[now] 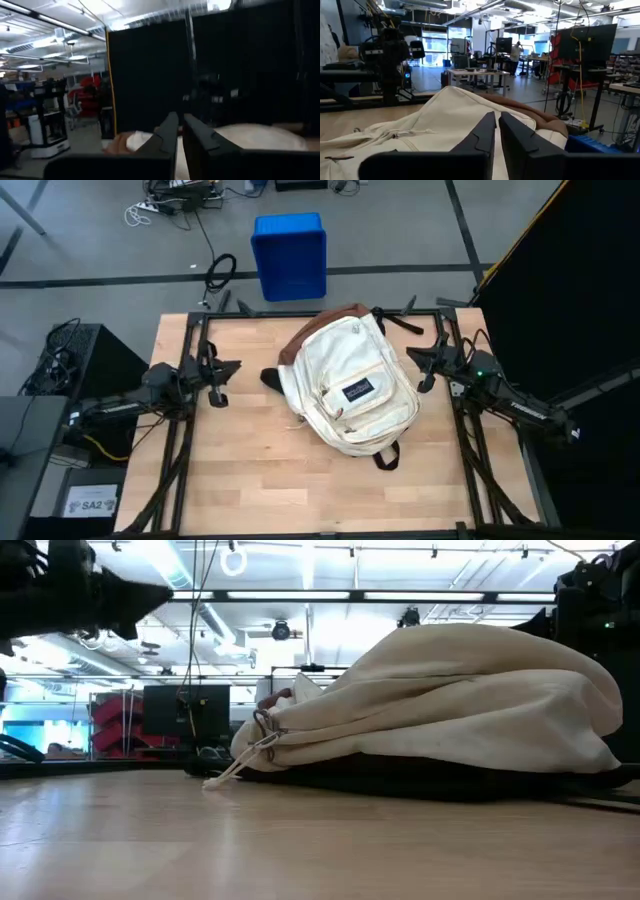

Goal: Unpack backpack
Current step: Open the white backpack

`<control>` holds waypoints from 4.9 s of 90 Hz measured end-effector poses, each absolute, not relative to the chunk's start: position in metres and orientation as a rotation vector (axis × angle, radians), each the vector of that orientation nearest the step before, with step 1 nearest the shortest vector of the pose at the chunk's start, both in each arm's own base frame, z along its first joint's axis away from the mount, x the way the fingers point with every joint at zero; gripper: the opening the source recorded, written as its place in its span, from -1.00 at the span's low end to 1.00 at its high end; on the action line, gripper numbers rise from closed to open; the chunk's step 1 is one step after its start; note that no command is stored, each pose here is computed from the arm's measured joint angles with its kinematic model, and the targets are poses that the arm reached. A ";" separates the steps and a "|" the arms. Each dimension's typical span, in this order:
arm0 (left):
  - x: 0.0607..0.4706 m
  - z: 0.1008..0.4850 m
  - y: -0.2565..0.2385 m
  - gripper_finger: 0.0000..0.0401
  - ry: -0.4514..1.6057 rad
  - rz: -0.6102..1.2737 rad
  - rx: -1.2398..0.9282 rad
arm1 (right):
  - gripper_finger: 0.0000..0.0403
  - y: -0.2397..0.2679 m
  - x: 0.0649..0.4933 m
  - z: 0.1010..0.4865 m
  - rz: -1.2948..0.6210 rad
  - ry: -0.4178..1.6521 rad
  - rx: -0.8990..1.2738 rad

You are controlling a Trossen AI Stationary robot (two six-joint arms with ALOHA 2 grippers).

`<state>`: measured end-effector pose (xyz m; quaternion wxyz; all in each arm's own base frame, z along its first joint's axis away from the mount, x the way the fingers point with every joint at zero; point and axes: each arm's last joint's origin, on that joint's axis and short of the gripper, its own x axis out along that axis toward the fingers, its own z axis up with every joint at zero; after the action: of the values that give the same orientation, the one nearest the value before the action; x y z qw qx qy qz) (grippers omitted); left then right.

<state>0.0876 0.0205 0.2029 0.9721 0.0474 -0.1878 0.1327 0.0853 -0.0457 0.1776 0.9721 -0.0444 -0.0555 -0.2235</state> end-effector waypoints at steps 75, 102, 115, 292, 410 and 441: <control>0.197 0.321 0.035 -1.00 0.777 0.158 0.229 | -1.00 -0.046 0.085 0.178 -0.451 -0.112 -0.090; 0.258 0.260 0.017 -1.00 1.070 0.099 0.423 | -0.96 -0.046 0.085 0.178 -0.451 -0.112 -0.089; 0.267 0.256 -0.005 -1.00 1.044 0.071 0.554 | -0.99 -0.046 0.085 0.178 -0.451 -0.113 -0.090; 0.295 0.164 -0.008 0.29 0.985 0.032 0.654 | -0.96 -0.046 0.085 0.179 -0.452 -0.122 -0.093; 0.285 0.162 -0.093 -1.00 0.819 -0.022 0.289 | -1.00 -0.044 0.081 0.195 -0.469 -0.311 -0.061; 0.283 0.166 -0.111 -1.00 0.765 -0.031 0.220 | -0.96 -0.030 0.080 0.214 -0.064 -0.526 0.298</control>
<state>0.2826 -0.1106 0.1657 0.9218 0.1070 0.3724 -0.0149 0.0804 -0.0297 0.2138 0.9542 0.1467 -0.2590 -0.0313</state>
